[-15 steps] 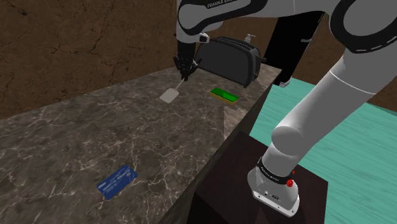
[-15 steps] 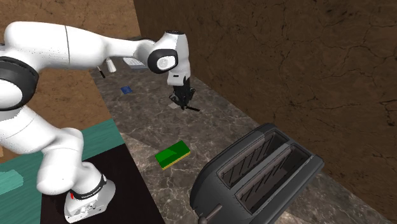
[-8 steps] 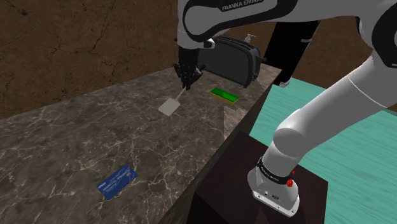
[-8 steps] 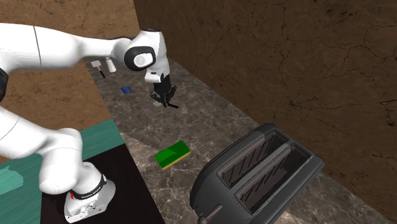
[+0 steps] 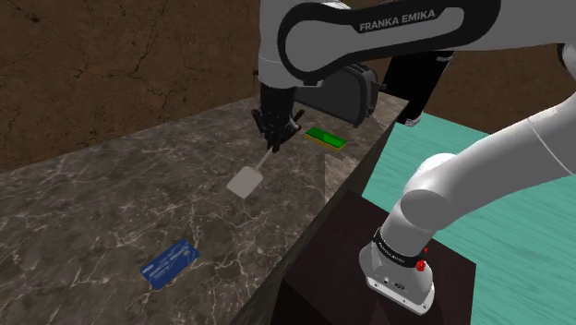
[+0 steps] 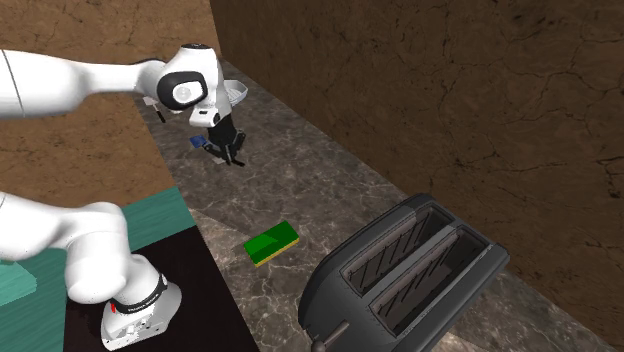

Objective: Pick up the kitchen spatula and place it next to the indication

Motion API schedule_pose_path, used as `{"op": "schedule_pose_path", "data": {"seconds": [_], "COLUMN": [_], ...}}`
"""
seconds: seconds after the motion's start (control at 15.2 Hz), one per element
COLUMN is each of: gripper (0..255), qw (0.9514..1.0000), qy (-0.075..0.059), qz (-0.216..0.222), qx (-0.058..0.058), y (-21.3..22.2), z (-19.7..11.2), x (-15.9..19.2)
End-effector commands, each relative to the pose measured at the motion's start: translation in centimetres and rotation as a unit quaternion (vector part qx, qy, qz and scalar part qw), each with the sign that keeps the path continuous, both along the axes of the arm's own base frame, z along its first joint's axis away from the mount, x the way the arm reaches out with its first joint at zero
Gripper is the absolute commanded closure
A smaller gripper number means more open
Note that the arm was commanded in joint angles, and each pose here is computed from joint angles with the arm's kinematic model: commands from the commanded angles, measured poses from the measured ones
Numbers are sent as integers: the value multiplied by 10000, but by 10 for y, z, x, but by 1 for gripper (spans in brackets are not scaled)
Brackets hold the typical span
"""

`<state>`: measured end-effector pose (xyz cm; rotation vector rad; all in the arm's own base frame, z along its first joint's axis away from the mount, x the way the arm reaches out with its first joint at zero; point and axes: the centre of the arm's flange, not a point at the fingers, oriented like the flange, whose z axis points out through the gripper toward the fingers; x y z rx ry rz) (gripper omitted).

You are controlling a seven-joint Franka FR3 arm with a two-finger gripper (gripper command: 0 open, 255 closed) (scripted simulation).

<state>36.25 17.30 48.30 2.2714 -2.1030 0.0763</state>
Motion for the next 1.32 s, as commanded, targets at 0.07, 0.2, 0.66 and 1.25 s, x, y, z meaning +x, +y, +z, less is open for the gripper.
{"op": "schedule_pose_path", "data": {"seconds": [0.07,0.2,0.66,1.25], "gripper": [255,255,255,255], "qw": [10000,10000,10000,10000], "qy": [-1,-1,-1,-1], "qz": [-8,-8,-8,-8], "qx": [2,2,2,2], "y": [25,43,106,145], "z": [3,3,3,-18], "x": [-29,-49,-116,-159]}}
